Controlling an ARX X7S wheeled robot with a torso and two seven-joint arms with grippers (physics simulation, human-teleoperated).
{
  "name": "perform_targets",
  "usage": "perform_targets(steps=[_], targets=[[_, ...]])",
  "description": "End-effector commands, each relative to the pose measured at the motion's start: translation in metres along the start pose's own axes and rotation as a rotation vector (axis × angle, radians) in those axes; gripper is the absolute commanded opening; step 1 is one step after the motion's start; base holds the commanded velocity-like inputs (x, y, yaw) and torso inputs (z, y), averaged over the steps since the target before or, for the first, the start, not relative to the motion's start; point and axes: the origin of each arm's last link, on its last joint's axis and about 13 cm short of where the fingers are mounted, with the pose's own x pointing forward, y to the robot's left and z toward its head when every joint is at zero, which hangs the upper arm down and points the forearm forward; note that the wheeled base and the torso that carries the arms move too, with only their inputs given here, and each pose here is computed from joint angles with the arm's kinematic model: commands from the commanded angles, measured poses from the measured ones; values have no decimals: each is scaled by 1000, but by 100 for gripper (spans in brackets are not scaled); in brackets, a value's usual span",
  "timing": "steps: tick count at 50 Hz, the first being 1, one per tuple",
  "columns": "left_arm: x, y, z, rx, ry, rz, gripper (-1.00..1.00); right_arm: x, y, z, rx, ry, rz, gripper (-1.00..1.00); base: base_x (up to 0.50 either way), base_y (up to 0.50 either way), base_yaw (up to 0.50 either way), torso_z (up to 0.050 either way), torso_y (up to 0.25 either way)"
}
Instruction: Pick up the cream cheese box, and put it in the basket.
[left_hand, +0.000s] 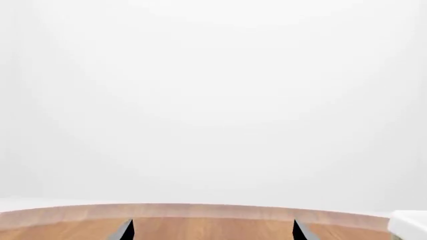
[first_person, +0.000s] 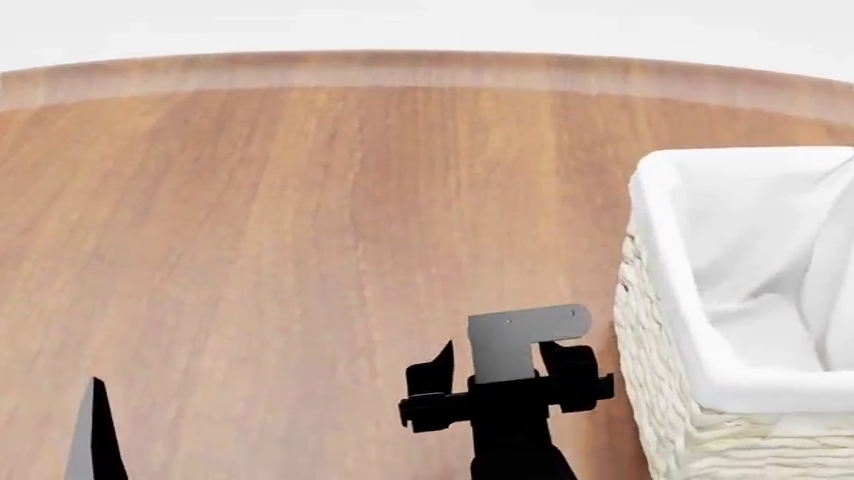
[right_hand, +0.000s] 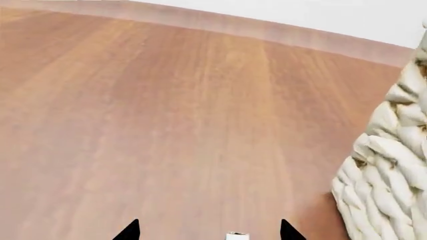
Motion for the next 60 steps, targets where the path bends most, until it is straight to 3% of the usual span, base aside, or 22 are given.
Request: perform_targets(steps=[1, 17, 47, 48, 60], targets=[[0, 0, 1, 2, -1, -2, 100, -3, -2, -11, 4, 27, -9, 100, 0, 0, 0, 0, -125], [0, 0, 1, 2, -4, -1, 100, -6, -4, -18, 10, 50, -19, 100, 0, 0, 0, 0, -124], [0, 0, 0, -8, -5, 2, 100, -13, -7, -36, 22, 103, -37, 100, 0, 0, 0, 0, 0], [0, 0, 0, -8, -5, 2, 100, -13, -7, -37, 22, 104, -39, -100, 0, 0, 0, 0, 0], [-1, 0, 1, -8, -6, 3, 100, -9, -11, -28, 26, 75, -48, -100, 0, 0, 0, 0, 0]])
